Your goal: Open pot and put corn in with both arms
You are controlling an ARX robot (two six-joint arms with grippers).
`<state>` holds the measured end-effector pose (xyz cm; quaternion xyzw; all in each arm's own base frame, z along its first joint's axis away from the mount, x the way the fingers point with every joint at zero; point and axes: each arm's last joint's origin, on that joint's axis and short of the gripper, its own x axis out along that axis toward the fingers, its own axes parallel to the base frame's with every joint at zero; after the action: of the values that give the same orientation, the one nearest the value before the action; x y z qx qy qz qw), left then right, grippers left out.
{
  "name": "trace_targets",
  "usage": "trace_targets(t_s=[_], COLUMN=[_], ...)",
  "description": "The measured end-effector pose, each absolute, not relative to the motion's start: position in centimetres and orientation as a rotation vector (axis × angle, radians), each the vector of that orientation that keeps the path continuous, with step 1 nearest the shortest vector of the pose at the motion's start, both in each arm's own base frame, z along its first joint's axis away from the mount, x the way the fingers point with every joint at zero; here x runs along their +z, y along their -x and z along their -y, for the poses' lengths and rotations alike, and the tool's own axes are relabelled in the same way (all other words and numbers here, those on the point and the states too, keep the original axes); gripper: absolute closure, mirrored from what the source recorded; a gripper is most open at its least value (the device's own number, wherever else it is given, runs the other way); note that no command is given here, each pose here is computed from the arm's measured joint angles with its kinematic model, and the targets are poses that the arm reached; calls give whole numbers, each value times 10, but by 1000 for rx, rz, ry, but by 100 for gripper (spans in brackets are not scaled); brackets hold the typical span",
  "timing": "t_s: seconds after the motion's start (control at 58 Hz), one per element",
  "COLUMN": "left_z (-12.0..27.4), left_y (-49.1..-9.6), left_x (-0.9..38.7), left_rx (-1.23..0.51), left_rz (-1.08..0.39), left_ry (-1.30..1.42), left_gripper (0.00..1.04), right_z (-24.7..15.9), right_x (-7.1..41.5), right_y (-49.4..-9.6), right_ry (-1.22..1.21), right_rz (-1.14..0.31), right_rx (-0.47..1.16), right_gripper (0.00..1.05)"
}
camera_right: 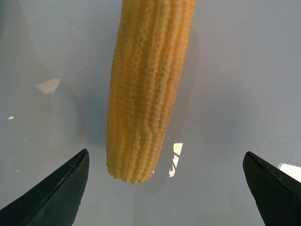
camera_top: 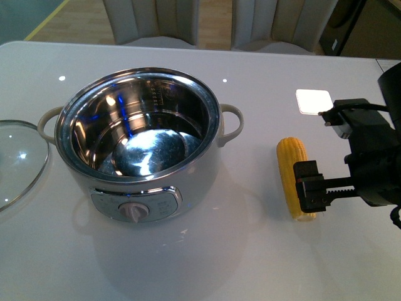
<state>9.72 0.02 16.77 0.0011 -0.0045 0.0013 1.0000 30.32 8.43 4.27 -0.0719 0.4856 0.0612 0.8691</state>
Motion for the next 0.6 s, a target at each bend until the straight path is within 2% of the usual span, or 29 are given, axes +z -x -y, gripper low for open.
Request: trace_targets(t_s=[0.603], left_z=[0], left_y=[-97], left_x=[168], left_rx=[3], left_rz=[9], left_ry=[-2], left_gripper=[7], right_z=[-108], right_x=[18], right_y=[-332], right_ry=[198], right_rz=[-1067], right_rx=[163], right_gripper=[9])
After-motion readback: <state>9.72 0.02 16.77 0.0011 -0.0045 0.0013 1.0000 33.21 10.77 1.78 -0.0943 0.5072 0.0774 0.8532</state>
